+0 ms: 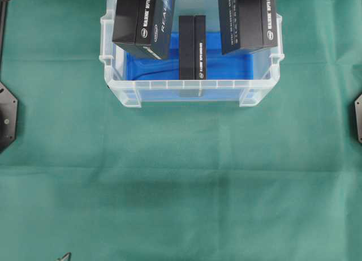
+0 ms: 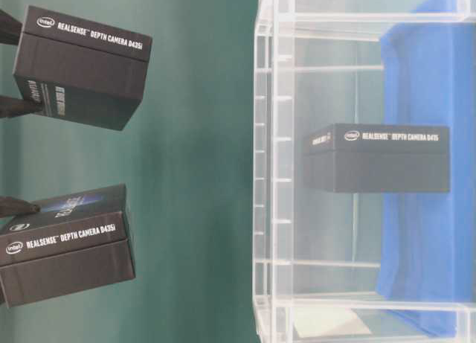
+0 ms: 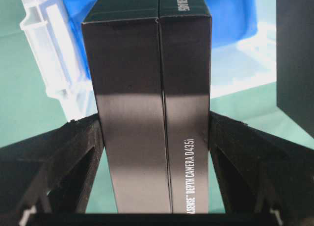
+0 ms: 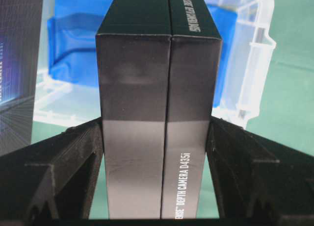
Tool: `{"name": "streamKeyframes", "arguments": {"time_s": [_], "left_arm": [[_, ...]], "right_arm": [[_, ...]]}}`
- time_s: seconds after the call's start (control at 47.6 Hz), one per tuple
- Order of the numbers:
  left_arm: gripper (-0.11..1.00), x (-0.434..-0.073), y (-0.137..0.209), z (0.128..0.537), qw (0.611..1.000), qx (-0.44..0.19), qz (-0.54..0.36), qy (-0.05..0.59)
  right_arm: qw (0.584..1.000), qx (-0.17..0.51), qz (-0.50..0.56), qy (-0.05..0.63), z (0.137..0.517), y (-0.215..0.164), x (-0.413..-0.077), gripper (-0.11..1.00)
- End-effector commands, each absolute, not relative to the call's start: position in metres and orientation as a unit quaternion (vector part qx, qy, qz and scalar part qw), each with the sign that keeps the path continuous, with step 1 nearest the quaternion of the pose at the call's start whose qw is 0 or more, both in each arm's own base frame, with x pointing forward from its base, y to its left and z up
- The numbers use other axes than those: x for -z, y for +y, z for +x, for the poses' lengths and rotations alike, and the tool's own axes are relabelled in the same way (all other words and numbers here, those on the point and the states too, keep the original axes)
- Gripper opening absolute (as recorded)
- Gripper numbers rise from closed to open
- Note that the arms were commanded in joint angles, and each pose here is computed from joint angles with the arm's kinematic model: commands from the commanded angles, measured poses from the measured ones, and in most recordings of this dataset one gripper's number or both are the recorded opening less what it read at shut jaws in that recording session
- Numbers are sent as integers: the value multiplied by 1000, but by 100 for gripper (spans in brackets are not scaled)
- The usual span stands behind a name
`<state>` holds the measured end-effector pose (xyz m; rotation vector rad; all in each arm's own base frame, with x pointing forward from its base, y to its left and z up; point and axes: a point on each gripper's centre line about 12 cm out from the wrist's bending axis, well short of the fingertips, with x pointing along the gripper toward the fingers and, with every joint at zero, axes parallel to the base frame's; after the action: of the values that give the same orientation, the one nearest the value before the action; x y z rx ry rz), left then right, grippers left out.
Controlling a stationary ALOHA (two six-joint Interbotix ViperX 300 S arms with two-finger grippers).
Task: Take the box out of the case with both arms.
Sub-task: 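Lift both gripped boxes straight up out of the case, then carry both boxes forward over the case front wall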
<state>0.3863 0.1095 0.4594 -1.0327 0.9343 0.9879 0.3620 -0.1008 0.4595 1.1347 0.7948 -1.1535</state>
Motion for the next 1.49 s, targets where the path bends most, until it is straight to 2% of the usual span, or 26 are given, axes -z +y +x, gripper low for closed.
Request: {"name": "streamKeyframes", "arguments": {"time_s": [0.0,1.472], "left_arm": [[64,-475,106,378,670,-429,-460,393],[64,-465,104,371,665,-434,-452,407]], "right_arm": [[632,493,498,330,356,-99,-473,65],[635,487,497,335,360,-89,-472,65]]}}
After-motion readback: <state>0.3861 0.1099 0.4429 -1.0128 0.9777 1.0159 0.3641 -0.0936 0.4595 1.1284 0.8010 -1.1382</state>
